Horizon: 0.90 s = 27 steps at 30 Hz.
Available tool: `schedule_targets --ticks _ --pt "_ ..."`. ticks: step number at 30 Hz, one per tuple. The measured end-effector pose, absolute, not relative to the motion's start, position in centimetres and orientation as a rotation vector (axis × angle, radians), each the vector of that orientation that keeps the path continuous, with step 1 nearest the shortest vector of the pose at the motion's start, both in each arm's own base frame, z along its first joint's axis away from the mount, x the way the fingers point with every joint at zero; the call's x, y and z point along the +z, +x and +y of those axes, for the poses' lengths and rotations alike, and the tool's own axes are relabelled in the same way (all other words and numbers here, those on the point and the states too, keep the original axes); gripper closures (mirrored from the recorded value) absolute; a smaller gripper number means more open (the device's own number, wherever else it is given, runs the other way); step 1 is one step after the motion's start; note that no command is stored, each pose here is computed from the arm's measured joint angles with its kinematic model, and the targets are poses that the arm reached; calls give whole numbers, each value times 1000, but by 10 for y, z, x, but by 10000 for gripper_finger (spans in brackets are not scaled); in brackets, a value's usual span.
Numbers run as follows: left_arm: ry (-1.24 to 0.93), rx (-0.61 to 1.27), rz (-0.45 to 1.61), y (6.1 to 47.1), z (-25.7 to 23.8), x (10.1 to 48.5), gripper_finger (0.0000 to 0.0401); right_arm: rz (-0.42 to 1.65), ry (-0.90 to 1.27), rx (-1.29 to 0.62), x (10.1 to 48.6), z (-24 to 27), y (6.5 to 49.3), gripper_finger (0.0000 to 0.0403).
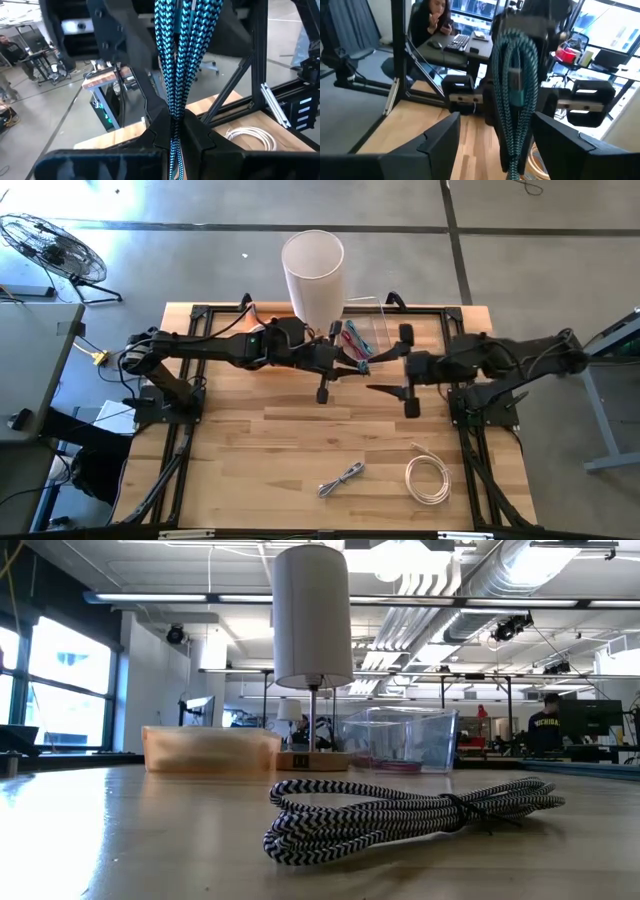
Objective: Pick & Place USB Port
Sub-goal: Put the blue USB cable into the transparent bin
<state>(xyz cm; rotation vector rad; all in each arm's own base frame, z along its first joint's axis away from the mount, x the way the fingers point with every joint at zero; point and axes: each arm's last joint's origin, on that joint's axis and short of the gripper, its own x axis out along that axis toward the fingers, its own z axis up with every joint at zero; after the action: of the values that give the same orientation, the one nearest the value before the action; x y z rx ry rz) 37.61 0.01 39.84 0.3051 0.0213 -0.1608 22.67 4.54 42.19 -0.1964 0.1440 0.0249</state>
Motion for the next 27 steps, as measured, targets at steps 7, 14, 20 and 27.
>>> schedule_targets --ticks 7,14,20,27 --pt "315 -159 24 376 0 398 389 164 -190 56 415 38 240 167" --pt "329 -150 57 376 1 395 389 140 -209 71 418 38 240 198" --pt "329 -152 64 376 1 394 389 159 -259 80 416 38 239 311" --pt "350 -144 83 376 1 392 357 182 -297 45 414 36 239 375"
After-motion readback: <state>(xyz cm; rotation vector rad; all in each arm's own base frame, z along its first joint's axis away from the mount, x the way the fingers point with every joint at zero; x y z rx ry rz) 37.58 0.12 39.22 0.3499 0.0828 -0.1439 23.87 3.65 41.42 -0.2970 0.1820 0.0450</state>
